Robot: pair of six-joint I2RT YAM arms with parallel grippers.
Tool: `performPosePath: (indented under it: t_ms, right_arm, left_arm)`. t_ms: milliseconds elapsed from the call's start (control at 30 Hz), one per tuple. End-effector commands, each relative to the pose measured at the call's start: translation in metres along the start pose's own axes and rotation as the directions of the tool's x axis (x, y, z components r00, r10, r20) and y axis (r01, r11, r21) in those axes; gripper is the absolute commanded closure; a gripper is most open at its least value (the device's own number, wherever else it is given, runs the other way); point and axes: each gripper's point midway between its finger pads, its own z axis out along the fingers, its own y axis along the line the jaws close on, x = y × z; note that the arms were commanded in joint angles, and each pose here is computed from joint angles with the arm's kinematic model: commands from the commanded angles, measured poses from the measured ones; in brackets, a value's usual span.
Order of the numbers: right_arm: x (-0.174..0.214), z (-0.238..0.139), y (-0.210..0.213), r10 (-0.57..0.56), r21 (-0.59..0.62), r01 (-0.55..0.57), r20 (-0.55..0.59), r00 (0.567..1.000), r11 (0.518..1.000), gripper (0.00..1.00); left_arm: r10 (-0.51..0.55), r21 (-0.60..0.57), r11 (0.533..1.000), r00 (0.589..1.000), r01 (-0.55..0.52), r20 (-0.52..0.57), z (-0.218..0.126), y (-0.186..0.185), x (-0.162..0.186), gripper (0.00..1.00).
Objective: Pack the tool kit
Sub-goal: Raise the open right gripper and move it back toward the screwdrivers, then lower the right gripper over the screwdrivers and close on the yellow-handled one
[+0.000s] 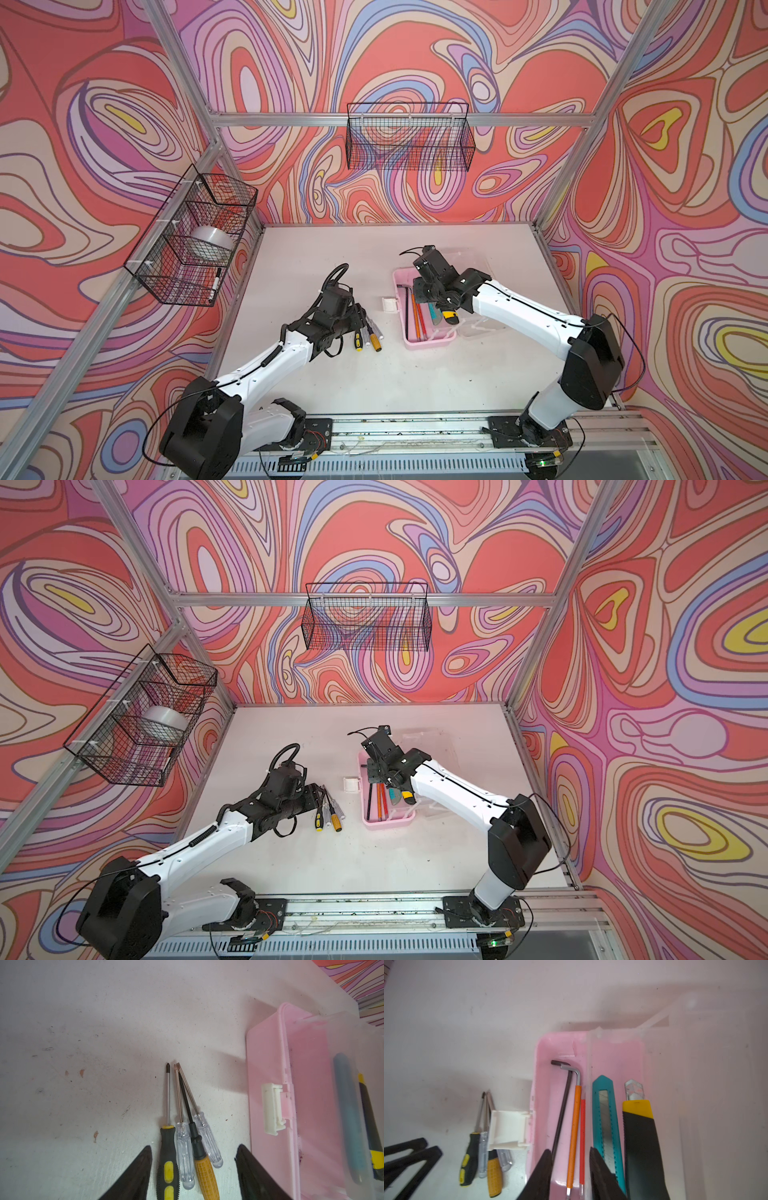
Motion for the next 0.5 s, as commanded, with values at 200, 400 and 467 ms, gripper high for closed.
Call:
performPosePath:
  t_ms: [200,400,467]
  right_arm:
    - [0.013,-0.044,0.085,-0.142,-0.109,0.145,0.032,0.989,0.983,0.69]
    - [0.071,-0.026,0.126,-0.202,-0.168,0.190,-0.061,0.977,0.967,0.68]
    - [0.088,-0.017,0.131,-0.213,-0.182,0.193,-0.100,0.972,0.964,0.66]
  left_arm:
    - [0.011,0.041,0.999,1.000,-0.010,-0.024,-0.011,-0.003,0.008,0.35]
    - [0.009,-0.027,1.000,0.998,-0.011,-0.057,-0.026,0.019,0.025,0.37]
    - [0.002,-0.051,0.999,0.998,-0.004,-0.056,-0.033,0.028,0.029,0.37]
